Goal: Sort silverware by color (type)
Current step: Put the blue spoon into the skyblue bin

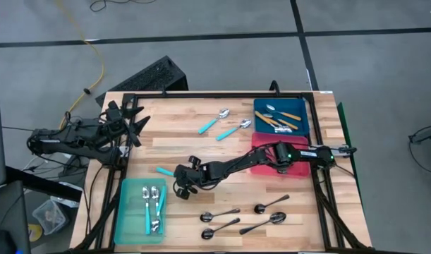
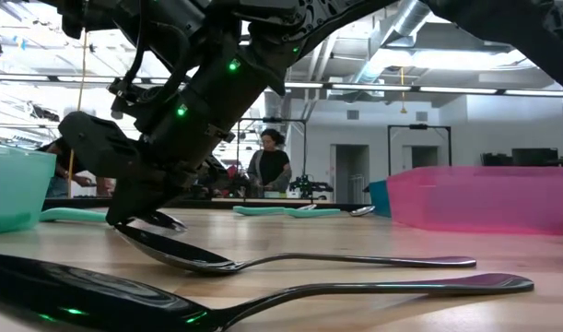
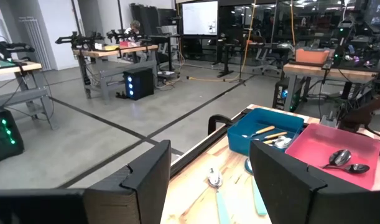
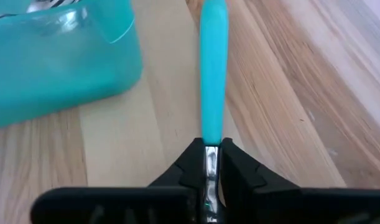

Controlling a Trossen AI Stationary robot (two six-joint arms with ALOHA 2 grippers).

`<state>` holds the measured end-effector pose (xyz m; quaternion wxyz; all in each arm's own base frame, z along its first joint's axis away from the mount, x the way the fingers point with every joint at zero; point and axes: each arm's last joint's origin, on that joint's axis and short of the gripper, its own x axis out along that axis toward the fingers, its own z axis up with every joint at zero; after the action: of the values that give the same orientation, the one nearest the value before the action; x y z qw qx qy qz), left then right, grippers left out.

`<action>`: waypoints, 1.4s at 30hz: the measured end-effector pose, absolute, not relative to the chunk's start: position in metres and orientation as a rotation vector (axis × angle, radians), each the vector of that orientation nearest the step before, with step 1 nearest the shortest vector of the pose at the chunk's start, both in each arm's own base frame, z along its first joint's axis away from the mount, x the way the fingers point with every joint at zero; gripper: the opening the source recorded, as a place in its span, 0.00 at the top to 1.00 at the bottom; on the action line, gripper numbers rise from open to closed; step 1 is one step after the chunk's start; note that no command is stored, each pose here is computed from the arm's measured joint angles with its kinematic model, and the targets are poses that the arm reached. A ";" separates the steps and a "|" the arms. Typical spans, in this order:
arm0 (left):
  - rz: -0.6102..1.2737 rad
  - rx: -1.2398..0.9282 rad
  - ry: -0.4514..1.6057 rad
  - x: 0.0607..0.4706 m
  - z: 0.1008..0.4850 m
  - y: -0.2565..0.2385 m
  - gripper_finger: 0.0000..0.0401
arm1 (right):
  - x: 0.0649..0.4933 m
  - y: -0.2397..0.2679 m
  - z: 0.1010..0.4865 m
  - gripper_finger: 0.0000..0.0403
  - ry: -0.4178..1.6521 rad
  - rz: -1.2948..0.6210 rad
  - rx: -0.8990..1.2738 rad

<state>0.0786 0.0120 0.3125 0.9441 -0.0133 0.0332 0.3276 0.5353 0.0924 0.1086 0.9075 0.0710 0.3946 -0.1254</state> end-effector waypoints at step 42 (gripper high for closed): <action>0.668 -0.030 0.065 0.079 0.313 0.012 0.49 | 0.564 0.073 0.194 0.87 0.568 -0.333 -0.265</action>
<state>0.0786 0.0120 0.3126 0.9440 -0.0146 0.0320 0.3279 0.5642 0.0735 0.1941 0.9378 -0.1296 0.2779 -0.1628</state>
